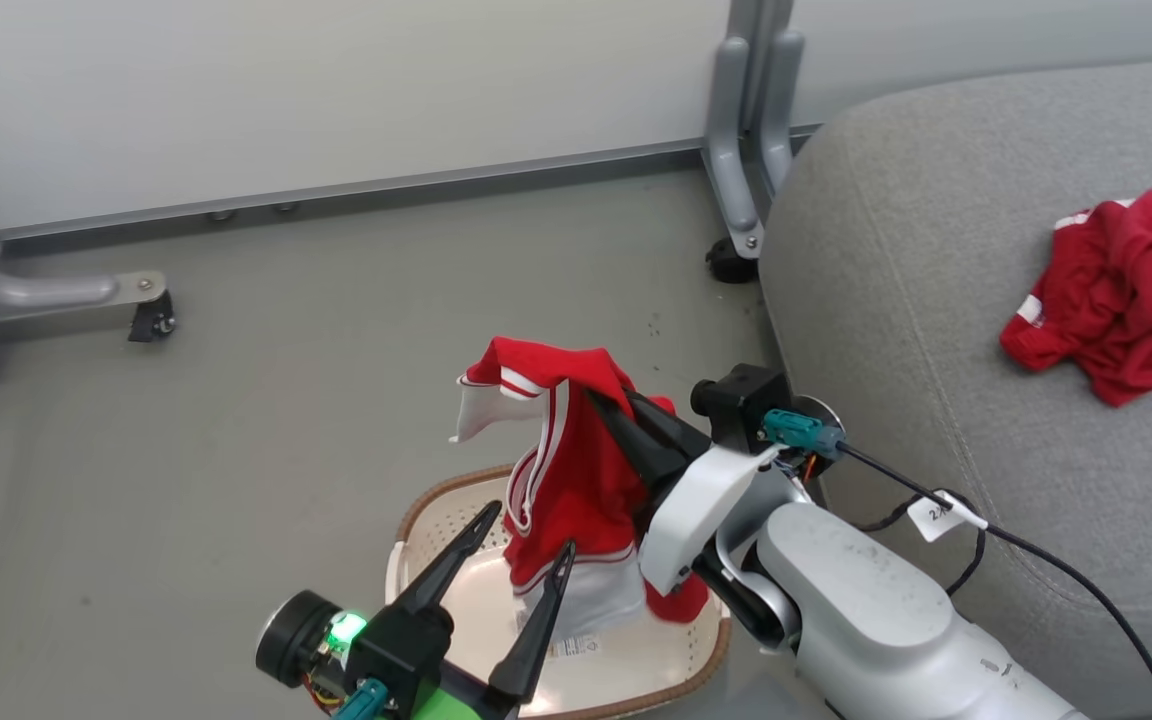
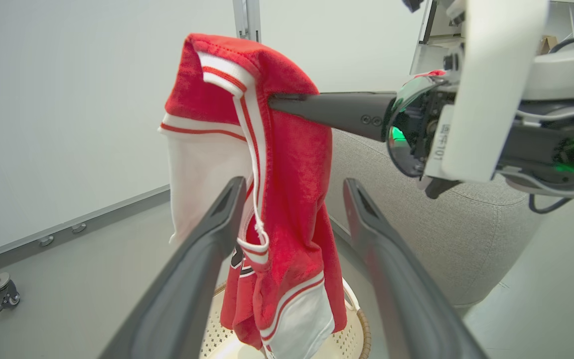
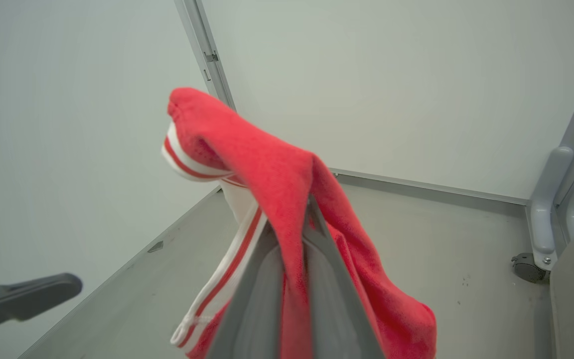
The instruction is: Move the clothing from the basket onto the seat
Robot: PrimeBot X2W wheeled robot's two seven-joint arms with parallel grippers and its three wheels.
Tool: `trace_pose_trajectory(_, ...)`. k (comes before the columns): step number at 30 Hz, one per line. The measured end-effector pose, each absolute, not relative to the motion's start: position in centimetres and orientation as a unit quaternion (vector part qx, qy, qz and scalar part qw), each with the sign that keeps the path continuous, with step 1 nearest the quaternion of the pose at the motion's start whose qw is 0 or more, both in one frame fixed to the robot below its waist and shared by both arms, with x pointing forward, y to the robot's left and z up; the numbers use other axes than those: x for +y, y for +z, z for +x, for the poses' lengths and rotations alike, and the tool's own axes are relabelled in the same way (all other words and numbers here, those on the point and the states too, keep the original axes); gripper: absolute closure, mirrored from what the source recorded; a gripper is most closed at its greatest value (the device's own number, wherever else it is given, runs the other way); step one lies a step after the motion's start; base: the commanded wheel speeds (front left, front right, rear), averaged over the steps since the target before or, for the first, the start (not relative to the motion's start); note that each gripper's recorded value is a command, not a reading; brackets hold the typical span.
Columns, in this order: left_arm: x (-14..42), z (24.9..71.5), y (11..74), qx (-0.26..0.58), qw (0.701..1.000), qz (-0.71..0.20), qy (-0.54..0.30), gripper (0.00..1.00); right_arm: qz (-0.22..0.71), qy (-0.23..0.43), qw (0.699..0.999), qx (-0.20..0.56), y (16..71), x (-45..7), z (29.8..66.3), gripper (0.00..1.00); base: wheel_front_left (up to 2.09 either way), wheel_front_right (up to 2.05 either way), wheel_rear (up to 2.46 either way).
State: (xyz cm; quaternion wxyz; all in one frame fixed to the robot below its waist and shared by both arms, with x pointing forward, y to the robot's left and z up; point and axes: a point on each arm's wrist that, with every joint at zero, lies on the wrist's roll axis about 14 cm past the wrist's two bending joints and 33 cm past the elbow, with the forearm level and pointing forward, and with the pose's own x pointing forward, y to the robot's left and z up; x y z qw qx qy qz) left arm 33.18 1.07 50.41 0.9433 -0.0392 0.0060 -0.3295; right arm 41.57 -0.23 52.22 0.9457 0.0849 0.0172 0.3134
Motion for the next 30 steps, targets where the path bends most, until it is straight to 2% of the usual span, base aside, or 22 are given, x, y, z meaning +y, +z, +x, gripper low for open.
trace_pose_trajectory(12,-4.2,34.1,49.9,0.011,0.907,-0.041,-0.419,0.00,0.072,0.226,0.971,0.014,51.7,-7.3,43.0,1.00,0.00,0.00,0.00)
trace_pose_trajectory(30,-12.6,33.8,49.2,0.024,0.829,-0.052,-0.556,0.00,0.052,0.033,0.998,0.006,51.8,-22.1,41.7,1.00,0.00,0.00,0.00)
